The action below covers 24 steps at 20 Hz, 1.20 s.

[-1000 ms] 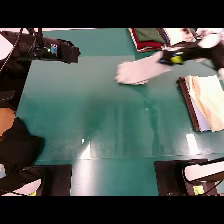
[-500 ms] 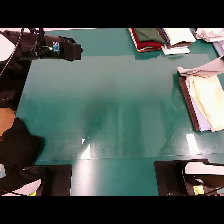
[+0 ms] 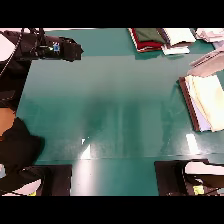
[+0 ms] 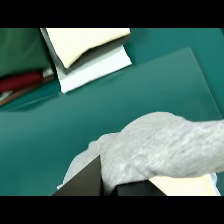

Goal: Fold the shirts.

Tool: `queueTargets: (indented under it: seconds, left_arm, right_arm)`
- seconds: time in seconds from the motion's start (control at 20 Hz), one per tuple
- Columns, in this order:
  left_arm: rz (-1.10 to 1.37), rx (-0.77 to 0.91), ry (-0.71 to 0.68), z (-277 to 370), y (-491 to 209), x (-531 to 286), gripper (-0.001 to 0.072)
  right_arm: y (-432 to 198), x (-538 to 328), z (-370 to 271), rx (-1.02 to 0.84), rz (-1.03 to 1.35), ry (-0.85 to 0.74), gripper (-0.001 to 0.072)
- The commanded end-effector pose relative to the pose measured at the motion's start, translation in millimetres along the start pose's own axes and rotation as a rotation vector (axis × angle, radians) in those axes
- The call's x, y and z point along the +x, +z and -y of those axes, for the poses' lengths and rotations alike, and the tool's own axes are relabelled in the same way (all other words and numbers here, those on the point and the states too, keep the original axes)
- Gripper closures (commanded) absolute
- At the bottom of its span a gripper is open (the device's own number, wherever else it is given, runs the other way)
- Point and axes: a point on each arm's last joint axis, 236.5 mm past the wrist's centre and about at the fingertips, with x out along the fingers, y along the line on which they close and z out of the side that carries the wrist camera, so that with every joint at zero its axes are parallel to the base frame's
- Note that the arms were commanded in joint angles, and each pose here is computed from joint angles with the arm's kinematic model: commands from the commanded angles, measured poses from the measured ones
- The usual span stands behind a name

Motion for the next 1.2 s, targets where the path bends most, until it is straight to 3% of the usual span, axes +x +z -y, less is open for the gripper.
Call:
queueTargets:
  seconds: [0.0, 0.25, 0.6, 0.65, 0.75, 0.8, 1.0, 1.15]
  left_arm:
    - [-0.028, 0.000, -0.001, 0.5, -6.6, 0.0, 0.0687]
    - [-0.052, 0.008, -0.002, 0.4, -12.4, -0.2, 0.0687]
    - [-0.053, 0.020, -0.002, 0.4, -12.5, -0.2, 0.0687]
    - [-0.053, 0.020, -0.002, 0.4, -12.6, -0.2, 0.0687]
    - [-0.058, 0.020, -0.002, 0.6, -13.7, -0.3, 0.0687]
    - [-0.064, 0.025, -0.002, 0.5, -15.1, -0.4, 0.0687]
    - [-0.077, 0.034, -0.004, 0.7, -18.3, -0.6, 0.0687]
    - [-0.074, 0.033, -0.004, 0.7, -17.7, -0.5, 0.0687]
  right_arm:
    - [-28.5, -12.1, 17.5, -0.023, -0.102, -0.090, 0.0700]
    - [-100.8, -40.9, 63.0, -0.008, -0.231, -0.272, 0.0700]
    - [-216.1, -78.3, 116.6, 0.168, -0.336, -0.404, 0.0698]
    - [-225.3, -79.5, 121.5, 0.184, -0.337, -0.415, 0.0653]
    - [-241.9, -80.8, 131.1, 0.219, -0.355, -0.434, 0.0232]
    - [-245.4, -84.9, 138.2, 0.235, -0.360, -0.453, 0.0109]
    - [-214.9, -126.3, 169.3, 0.258, -0.275, -0.578, 0.0104]
    - [-142.2, -123.7, 124.9, 0.263, -0.057, -0.412, 0.0107]
